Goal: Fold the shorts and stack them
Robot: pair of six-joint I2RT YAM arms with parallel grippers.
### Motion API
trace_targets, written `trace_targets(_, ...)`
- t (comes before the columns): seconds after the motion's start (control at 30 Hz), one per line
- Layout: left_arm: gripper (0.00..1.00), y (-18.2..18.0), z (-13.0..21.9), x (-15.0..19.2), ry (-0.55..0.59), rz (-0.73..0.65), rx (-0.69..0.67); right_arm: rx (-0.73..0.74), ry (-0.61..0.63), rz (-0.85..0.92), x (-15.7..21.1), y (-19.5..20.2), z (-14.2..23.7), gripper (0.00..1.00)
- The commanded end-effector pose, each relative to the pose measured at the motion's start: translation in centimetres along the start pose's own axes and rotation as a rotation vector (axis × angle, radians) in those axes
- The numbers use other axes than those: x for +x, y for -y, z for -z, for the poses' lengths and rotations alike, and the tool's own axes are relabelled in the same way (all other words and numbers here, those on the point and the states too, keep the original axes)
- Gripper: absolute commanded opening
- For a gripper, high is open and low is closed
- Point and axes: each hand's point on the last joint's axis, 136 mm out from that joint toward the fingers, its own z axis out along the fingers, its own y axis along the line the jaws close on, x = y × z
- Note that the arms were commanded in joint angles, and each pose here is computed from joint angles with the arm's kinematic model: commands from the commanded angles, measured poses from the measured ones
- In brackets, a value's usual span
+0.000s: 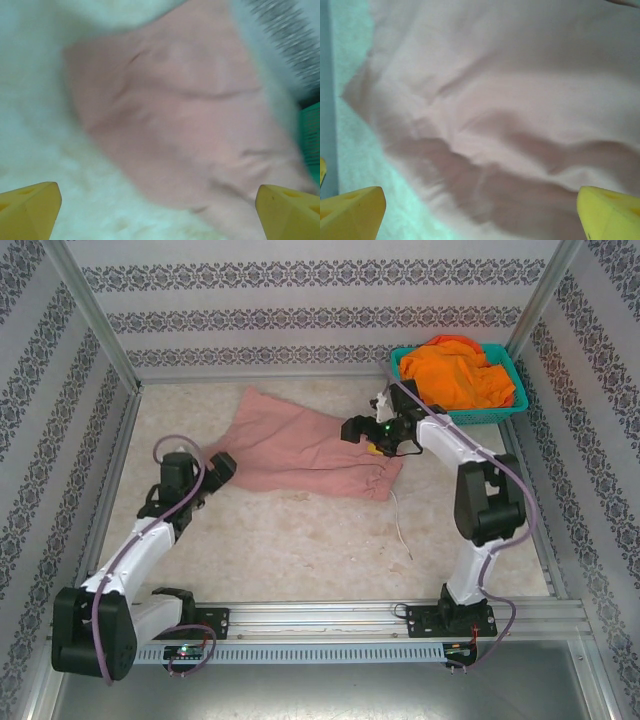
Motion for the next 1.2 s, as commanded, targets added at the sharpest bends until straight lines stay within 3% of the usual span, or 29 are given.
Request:
trace_targets(0.0, 1.00, 5.0, 0.5, -4.5, 0.063, -0.073, 0.108, -0.061, 0.043, -0.007, 1.1, -3.5, 2.0, 0.98)
trace_targets(0.13, 1.00, 8.0, -3.0, -6.3, 0.018, -0.094, 0.168, -0.039, 0.013, -0.024, 4.0, -4.2, 1.0, 0.97)
trace_targets(0.27, 1.00, 8.8, -8.9, -6.1, -0.066, -0.044, 0.219, 0.001, -0.015, -0.044, 6.3, -3.4, -0.3, 0.97)
trace_targets(0.43, 1.00, 6.6, -15.6, -5.2, -0.125, -0.031, 0.152, 0.044, -0.066, -0.089, 8.6, -0.7, -1.9, 0.97)
trace_targets(0.63, 1.00, 1.6, -19.6, -4.2, -0.150, -0.038, 0.026, 0.106, -0.114, -0.135, 10.2, 3.0, -3.0, 0.97)
trace_targets(0.9, 1.00, -5.7, -17.5, -1.9, -0.180, 0.054, -0.132, 0.118, -0.200, -0.166, 12.4, 5.1, -4.2, 0.97)
trace_targets(1.17, 1.00, -10.6, -10.5, 1.8, -0.175, 0.077, -0.269, 0.091, -0.248, -0.164, 14.1, 4.8, -3.9, 0.98)
